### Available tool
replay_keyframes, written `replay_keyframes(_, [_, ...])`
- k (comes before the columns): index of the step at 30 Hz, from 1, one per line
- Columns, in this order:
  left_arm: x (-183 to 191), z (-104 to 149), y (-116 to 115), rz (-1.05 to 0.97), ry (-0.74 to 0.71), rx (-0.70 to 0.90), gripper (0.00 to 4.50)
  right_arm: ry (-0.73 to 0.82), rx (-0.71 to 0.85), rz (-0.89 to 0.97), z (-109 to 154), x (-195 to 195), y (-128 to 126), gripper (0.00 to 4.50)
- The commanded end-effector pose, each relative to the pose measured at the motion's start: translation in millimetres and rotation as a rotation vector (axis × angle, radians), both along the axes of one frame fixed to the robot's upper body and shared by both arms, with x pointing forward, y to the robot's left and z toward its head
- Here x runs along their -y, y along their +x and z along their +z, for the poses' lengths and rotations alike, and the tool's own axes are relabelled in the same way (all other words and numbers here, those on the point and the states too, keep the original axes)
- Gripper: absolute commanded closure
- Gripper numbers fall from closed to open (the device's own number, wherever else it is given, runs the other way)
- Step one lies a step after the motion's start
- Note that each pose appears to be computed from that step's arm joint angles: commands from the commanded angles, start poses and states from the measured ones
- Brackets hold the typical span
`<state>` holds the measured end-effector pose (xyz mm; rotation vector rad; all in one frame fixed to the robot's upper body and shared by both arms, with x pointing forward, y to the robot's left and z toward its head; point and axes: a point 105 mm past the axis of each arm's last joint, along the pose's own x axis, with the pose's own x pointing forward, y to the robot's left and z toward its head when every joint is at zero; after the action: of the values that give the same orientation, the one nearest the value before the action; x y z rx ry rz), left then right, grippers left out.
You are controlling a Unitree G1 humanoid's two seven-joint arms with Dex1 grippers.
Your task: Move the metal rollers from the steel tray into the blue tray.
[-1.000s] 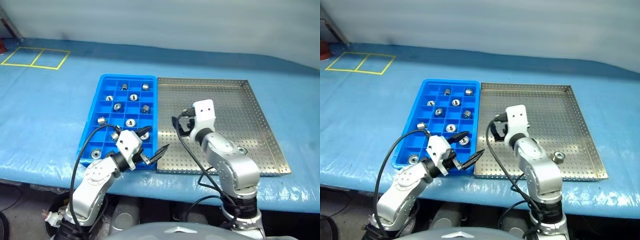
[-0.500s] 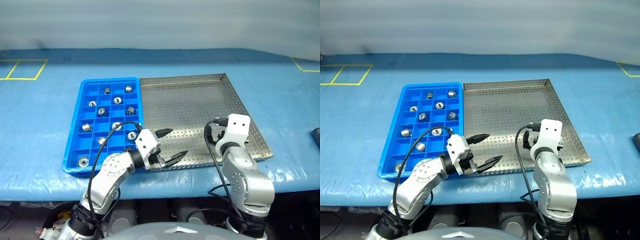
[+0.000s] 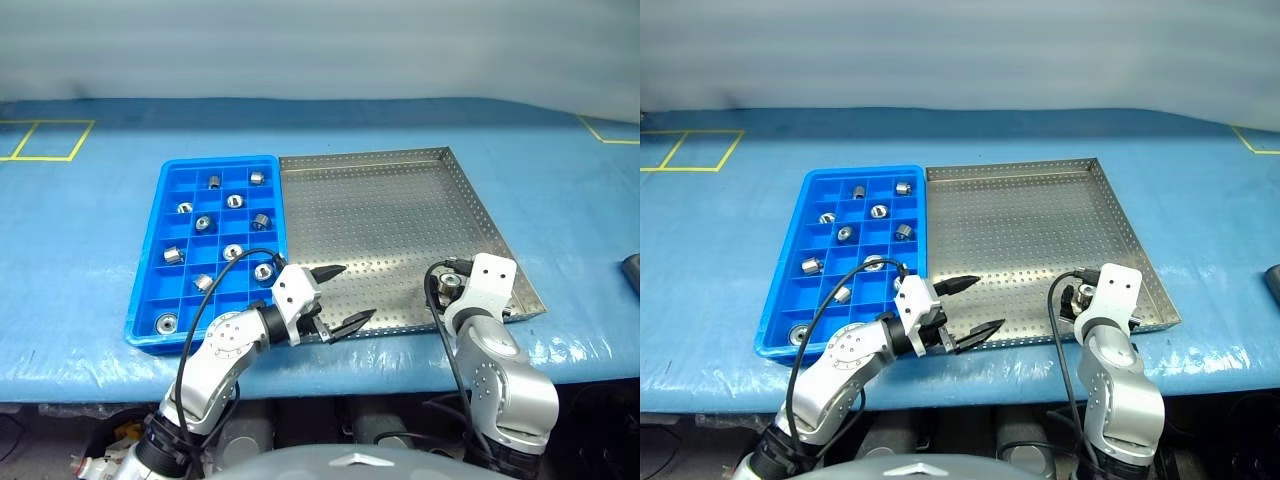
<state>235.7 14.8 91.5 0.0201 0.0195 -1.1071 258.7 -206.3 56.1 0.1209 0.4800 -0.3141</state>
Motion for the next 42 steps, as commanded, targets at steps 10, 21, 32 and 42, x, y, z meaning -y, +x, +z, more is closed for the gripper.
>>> replay_keyframes(10, [-1, 16, -1, 0.019, -0.029, 0.05, 0.0, 0.03, -0.009, 0.099, 2, -23, 10, 2.81])
replay_keyframes(21, [-24, 37, 14, 0.197, -0.056, 0.141, 0.0, -0.029, 0.192, 0.483, 62, -85, 41, 2.81])
replay_keyframes(32, [-78, 41, 1, 0.365, -0.017, 0.201, 0.0, -0.064, 0.269, 0.976, 82, -159, 44, 2.81])
replay_keyframes(42, [-112, 33, -23, 0.511, 0.034, 0.182, 0.0, -0.027, 0.3, 1.232, 79, -195, 29, 2.81])
